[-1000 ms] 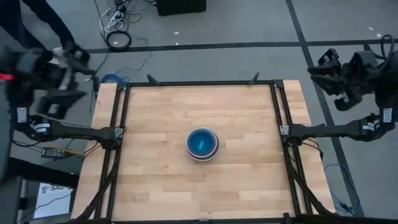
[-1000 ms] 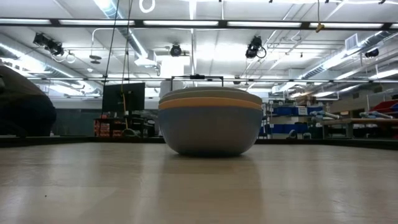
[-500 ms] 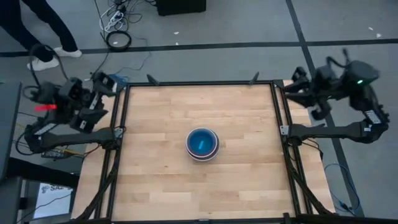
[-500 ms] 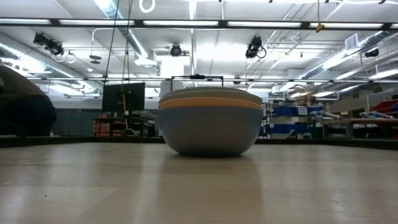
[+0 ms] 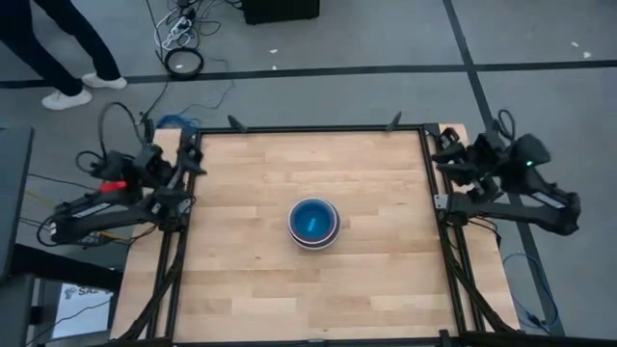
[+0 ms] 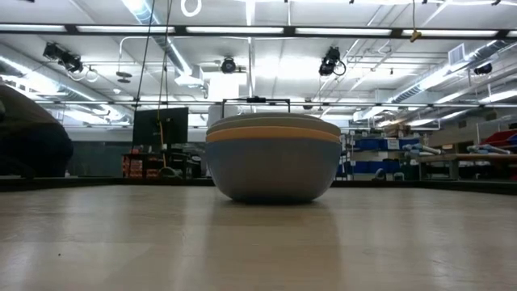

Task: Nest bowls inside each other
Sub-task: Return to Home Position

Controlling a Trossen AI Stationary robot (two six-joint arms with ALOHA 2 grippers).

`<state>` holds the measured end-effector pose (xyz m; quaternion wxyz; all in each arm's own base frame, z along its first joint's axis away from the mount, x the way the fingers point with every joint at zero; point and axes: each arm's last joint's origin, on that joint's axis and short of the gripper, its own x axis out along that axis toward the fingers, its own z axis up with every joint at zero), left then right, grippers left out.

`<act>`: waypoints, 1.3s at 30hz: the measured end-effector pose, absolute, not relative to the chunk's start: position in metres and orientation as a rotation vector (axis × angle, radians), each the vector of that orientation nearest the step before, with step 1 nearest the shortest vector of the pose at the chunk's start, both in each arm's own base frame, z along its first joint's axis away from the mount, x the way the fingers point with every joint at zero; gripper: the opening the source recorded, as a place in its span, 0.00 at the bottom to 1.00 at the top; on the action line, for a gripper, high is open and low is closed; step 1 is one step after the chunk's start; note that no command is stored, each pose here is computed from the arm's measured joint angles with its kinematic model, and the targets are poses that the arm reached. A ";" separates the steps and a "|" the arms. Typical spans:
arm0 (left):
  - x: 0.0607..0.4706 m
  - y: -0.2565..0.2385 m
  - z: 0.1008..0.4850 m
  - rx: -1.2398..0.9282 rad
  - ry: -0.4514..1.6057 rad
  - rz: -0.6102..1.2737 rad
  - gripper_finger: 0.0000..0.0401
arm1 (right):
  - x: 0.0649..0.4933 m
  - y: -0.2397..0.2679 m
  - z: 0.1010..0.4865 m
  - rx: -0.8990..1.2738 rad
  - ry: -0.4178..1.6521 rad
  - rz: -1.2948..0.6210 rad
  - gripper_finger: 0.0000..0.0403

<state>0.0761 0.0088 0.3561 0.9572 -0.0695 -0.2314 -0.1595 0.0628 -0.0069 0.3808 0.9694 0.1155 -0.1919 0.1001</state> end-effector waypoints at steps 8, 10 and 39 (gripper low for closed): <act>0.078 0.008 0.300 -0.215 -0.454 -0.384 0.66 | 0.075 -0.011 0.331 0.297 -0.420 0.227 0.28; 0.078 0.008 0.287 -0.230 -0.486 -0.394 0.66 | 0.077 -0.011 0.320 0.325 -0.418 0.224 0.28; 0.090 0.003 0.191 -0.035 -0.152 -0.736 0.66 | 0.109 -0.021 0.174 0.393 -0.027 0.116 0.28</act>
